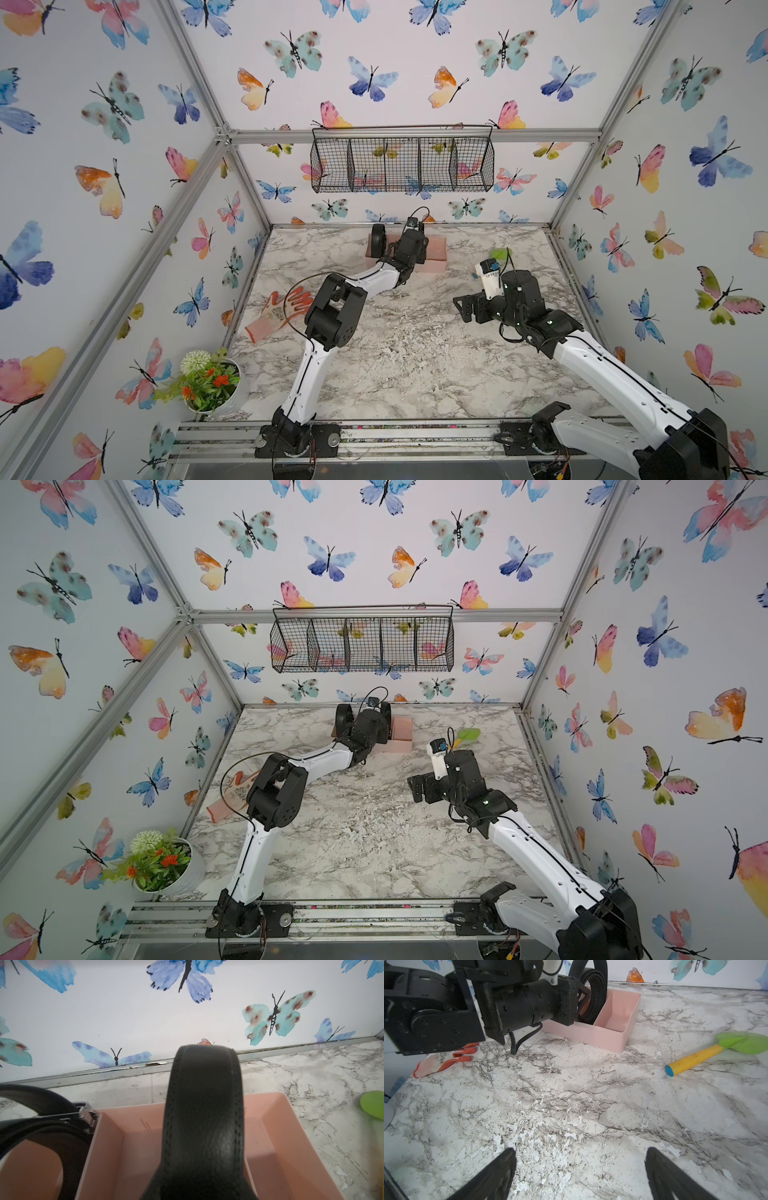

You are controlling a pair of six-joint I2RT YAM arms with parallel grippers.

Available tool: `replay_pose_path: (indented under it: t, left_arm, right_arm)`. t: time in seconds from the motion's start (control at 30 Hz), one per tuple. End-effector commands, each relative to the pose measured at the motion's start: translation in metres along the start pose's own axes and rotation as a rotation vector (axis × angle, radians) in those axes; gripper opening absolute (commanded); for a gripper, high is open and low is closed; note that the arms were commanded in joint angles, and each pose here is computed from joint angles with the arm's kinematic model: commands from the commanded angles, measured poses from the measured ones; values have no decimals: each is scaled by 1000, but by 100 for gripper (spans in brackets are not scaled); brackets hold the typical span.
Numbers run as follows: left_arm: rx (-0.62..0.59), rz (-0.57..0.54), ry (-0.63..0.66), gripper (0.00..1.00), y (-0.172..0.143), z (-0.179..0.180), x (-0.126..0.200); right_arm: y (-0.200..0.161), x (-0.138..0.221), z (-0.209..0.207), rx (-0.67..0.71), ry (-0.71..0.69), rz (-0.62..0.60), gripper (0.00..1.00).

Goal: Place the belts into the storage roll
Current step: Place the belt in the container.

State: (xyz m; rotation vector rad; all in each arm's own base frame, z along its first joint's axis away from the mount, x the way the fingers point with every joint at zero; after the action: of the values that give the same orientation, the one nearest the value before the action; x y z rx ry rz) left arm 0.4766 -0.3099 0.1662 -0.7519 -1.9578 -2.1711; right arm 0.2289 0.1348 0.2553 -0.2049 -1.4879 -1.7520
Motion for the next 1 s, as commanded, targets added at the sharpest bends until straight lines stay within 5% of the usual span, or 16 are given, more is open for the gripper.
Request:
replay_pose_path:
  t: [0.0, 0.37, 0.7, 0.97]
  left_arm:
    - [-37, 164, -19, 10, -29, -4, -9]
    - [-35, 294, -54, 10, -59, -5, -15]
    - [-16, 196, -46, 36, -14, 4, 19]
    - [13, 93, -74, 73, 29, 5, 42]
  right_arm:
    - [0, 2, -2, -2, 1, -15, 99]
    - [-2, -1, -2, -8, 6, -13, 99]
    - [2, -2, 0, -27, 26, -27, 99]
    - [4, -4, 1, -36, 39, -34, 99]
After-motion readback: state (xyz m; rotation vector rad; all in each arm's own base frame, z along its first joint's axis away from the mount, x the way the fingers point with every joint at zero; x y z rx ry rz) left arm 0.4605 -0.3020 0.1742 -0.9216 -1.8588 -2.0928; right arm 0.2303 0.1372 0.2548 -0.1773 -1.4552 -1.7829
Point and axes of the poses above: each gripper's point midway between its finger pads, its own x axis back along the fingers, its own z axis along the line the jaws close on, y = z × x, the point moved 10 cm from there along x, back along the fingers, and after that the axes turned 7 degrees about -x, right-handed, at the moved point
